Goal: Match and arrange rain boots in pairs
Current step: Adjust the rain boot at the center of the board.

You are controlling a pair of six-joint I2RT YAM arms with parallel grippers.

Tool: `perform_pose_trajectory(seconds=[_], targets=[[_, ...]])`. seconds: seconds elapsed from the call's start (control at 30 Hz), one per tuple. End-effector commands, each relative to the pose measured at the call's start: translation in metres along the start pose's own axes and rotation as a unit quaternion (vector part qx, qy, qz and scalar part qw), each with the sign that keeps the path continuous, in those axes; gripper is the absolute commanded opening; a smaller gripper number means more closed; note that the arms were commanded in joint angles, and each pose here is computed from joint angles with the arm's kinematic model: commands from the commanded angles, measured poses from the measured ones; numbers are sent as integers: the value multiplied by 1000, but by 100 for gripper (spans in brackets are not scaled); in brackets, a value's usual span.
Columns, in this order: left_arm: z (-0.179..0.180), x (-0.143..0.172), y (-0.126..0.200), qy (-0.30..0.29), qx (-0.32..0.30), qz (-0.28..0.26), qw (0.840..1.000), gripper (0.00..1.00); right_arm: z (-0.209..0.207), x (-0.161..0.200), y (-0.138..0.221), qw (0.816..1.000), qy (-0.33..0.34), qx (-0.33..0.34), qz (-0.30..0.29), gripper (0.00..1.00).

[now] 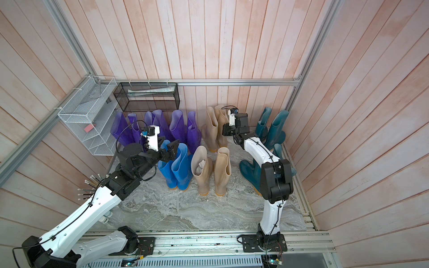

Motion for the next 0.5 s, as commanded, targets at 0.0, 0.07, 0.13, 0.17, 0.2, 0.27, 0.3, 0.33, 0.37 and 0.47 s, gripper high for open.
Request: perform_pose_trajectory(seconds=[0.0,0.07,0.13,0.17,0.2,0.27,0.3,0.33,0.37,0.47], targets=[[-2,-12,4,18,9,-14,1000,84,24,-13,17,999,-5,-45,-26,0],[-2,-13,5,16,12,-16,1000,84,27,-7,22,999,-6,-45,-22,0],[-2,-14,7,14,12,-19,1000,84,33,-8,31,998,-4,-47,-34,0],[-2,-15,7,12,12,-20,1000,84,33,-9,34,998,-5,-46,-39,0],[-3,-15,8,11,13,-20,1000,84,34,-7,35,998,-7,-47,-37,0],[-3,-15,9,11,17,-21,1000,84,35,-7,37,999,-9,-45,-29,0],[-4,-15,9,12,19,-21,1000,84,37,-7,38,998,-8,-48,-29,0],[-5,-14,9,13,22,-21,999,84,38,-5,39,998,-11,-49,-31,0],[-5,-13,9,13,23,-23,999,84,37,-3,38,998,-13,-52,-30,0],[-5,-12,9,12,24,-24,999,85,34,3,34,999,-17,-44,-13,4]])
Point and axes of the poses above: each gripper's point midway between its finger pads, its own y axis back along the fingers, its own z axis along the line the jaws close on, x = y × z, the point moved 5 cm from there along y, back along the fingers, and after that the axes turned 8 degrees about -y, right-handed, at the moved point
